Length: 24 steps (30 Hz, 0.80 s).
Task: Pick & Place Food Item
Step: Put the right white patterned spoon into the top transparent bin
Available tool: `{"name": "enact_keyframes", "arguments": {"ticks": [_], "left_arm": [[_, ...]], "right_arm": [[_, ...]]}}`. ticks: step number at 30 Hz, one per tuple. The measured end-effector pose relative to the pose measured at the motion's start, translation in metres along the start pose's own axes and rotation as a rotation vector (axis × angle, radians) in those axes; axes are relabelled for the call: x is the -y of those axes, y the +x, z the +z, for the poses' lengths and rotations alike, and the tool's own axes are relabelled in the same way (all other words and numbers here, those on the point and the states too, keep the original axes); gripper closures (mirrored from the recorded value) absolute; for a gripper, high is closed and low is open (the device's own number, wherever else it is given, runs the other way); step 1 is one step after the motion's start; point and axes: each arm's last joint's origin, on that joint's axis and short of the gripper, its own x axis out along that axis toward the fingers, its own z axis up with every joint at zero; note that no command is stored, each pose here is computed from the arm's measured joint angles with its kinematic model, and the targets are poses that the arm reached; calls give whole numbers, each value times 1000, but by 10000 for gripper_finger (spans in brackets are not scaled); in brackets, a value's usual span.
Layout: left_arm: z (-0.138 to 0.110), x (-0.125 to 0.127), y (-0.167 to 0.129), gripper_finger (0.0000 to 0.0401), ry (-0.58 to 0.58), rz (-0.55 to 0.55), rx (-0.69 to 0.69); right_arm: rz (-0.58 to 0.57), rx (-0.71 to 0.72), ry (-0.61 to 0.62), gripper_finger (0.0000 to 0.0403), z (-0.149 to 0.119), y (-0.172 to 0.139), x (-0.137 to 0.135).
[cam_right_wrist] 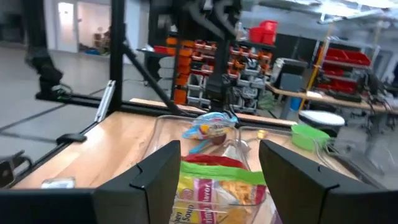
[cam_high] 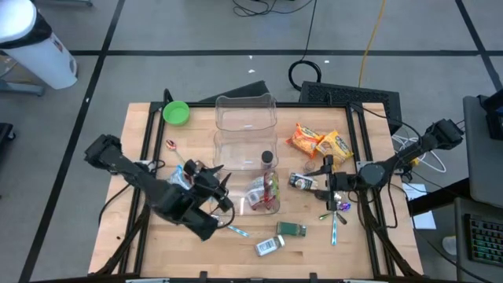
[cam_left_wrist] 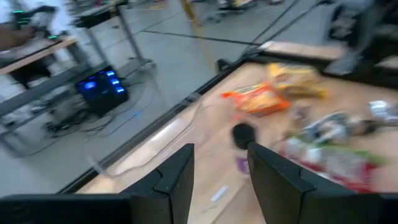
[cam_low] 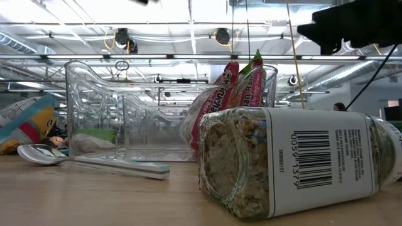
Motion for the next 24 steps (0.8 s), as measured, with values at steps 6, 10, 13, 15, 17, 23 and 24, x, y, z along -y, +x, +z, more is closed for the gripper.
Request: {"name": "enact_keyframes", "arguments": {"ticks": [6,10,13,15,17,23,24], "left_arm": [[-36,-7,31,242,-22,100,-2],[-30,-1,49,242,26,38,-28],[-13,10,62,242,123,-205,-51],[-2,17,73,242,234,-435,-3],[6,20,82,242,360,-664,74],[25,-7,120,242,407,-724,142],[27,-13,128,242,397,-707,132]], "right_arm": [[-64,-8,83,193,-2,3,10],[-94,-12,110,193,-3,5,14],[-109,-19,117,193,-4,6,17],[-115,-19,117,193,-4,6,18],[-120,-24,115,193,-4,6,19],[-119,-49,103,193,-7,6,18],[-117,-62,96,193,-8,6,18]]}}
